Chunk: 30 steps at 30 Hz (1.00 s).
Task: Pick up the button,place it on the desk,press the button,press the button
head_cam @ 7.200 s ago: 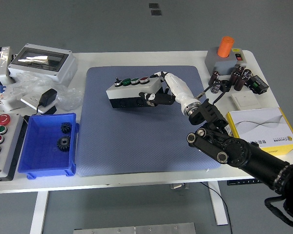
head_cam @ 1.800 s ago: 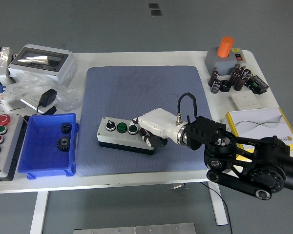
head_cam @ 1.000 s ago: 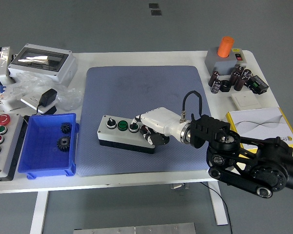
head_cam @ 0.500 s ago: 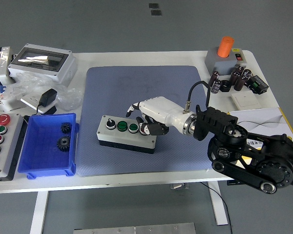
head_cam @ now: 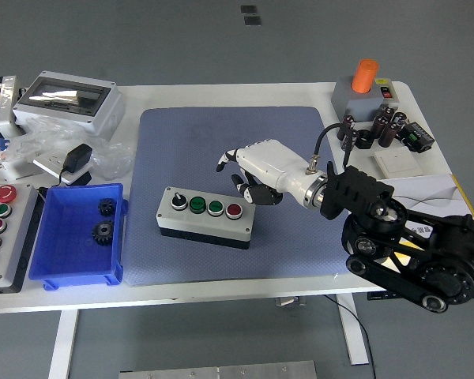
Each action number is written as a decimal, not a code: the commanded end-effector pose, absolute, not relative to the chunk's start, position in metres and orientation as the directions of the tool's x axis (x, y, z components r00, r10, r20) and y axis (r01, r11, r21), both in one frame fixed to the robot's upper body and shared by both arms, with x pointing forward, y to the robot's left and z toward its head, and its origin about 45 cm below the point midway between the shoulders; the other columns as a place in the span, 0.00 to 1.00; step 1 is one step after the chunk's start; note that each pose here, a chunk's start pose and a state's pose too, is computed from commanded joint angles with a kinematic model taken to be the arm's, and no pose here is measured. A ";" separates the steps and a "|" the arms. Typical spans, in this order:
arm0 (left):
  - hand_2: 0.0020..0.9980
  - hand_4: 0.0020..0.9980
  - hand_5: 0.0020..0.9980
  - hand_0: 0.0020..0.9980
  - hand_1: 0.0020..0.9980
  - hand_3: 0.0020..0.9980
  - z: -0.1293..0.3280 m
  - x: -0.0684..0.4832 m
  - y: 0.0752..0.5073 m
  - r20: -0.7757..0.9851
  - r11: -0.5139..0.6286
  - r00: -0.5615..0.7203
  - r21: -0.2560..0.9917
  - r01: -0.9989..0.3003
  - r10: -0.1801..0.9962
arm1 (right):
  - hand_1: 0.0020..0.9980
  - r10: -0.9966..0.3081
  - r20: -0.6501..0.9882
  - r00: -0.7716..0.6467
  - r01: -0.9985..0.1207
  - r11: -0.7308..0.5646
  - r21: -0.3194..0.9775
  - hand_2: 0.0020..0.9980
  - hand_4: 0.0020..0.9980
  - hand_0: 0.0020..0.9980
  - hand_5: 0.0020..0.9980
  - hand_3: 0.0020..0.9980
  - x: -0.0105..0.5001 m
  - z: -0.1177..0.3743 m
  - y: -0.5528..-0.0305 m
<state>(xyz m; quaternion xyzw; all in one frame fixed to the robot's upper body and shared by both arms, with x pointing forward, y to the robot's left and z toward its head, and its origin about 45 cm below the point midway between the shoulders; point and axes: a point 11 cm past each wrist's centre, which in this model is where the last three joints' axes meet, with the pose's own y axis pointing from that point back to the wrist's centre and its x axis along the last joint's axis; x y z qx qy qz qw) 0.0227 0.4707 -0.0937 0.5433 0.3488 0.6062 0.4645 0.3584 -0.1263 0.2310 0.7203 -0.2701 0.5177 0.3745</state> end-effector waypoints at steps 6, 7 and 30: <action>0.61 0.58 0.07 0.75 0.77 0.57 -0.094 0.024 0.471 0.333 -0.324 0.023 0.928 -0.186 0.943 | 1.00 0.018 0.939 0.343 -0.775 -0.559 0.294 1.00 1.00 1.00 0.47 1.00 0.358 0.227 -0.122; 0.61 0.58 0.07 0.75 0.77 0.57 -0.094 0.024 0.471 0.333 -0.323 0.023 0.928 -0.186 0.943 | 1.00 0.016 0.936 0.351 -0.772 -0.561 0.299 1.00 1.00 1.00 0.47 1.00 0.357 0.226 -0.120; 0.61 0.57 0.07 0.75 0.77 0.56 -0.093 0.025 0.472 0.330 -0.320 0.025 0.930 -0.183 0.944 | 1.00 -0.058 0.888 0.456 -0.763 -0.540 0.356 1.00 1.00 1.00 0.47 1.00 0.351 0.186 -0.085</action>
